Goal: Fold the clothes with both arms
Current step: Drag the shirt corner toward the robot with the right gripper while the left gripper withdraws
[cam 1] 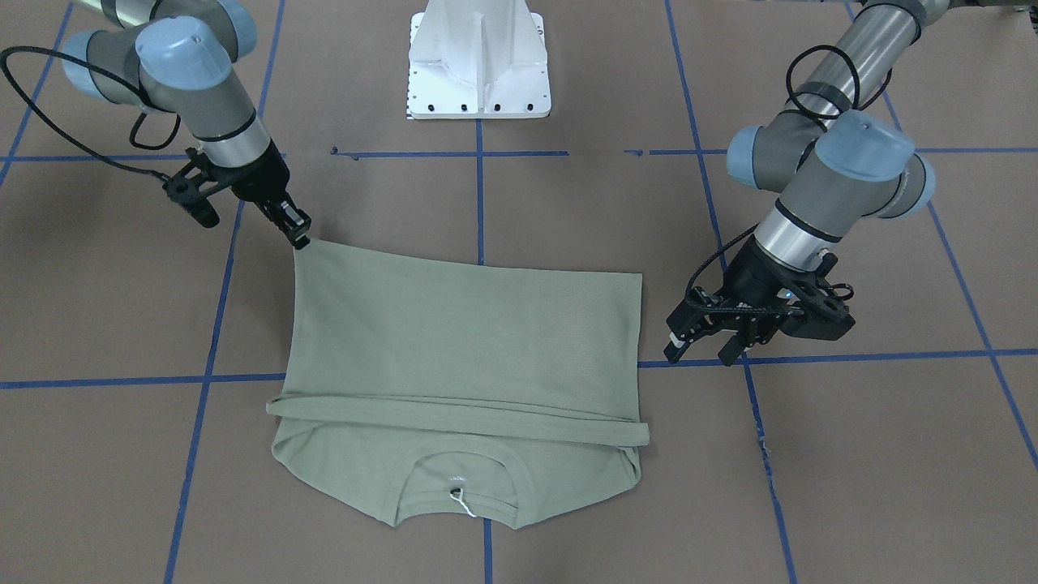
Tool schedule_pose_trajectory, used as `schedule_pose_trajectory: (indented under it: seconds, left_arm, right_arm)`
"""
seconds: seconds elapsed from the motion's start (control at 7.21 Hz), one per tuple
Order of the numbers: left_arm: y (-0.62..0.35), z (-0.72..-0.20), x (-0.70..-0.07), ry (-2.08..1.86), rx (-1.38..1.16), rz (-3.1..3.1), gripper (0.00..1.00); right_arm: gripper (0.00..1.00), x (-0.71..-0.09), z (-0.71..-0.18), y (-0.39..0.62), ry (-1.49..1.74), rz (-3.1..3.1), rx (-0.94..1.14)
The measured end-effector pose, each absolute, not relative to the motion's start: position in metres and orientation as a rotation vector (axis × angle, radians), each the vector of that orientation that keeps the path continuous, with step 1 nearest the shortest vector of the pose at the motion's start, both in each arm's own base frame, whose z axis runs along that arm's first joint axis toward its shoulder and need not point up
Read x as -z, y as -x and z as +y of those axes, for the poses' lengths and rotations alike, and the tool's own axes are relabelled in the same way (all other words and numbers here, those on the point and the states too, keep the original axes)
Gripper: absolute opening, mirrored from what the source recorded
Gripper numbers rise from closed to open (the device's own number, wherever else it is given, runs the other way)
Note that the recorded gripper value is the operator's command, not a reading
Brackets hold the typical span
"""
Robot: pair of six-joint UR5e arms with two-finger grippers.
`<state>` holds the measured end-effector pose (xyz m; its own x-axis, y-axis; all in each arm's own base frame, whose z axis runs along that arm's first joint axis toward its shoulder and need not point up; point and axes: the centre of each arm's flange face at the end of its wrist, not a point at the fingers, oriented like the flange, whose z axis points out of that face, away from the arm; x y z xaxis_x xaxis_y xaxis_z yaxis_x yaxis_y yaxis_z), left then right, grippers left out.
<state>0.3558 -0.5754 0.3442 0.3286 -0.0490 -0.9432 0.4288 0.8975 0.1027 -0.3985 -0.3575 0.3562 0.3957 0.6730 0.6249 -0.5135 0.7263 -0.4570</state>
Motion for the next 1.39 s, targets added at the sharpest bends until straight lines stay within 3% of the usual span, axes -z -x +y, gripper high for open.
schedule_pose_trajectory:
  seconds: [0.56,0.69,1.11,1.39]
  left_arm:
    - [-0.360,-0.507,-0.311,-0.269,0.349,1.309,0.99]
    - [-0.369,-0.493,-0.304,-0.236,0.352,1.326,0.99]
    - [-0.397,-0.461,-0.290,-0.143,0.335,1.307,0.99]
    - [-0.413,-0.432,-0.278,-0.065,0.351,1.269,1.00]
  right_arm:
    - [0.00,-0.336,-0.196,0.413,0.463,-0.667,-0.520]
    - [0.99,-0.343,-0.164,0.414,0.489,-0.625,-0.467]
    - [1.00,-0.349,-0.131,0.416,0.497,-0.587,-0.425]
    - [1.00,-0.338,-0.178,0.404,0.449,-0.648,-0.530]
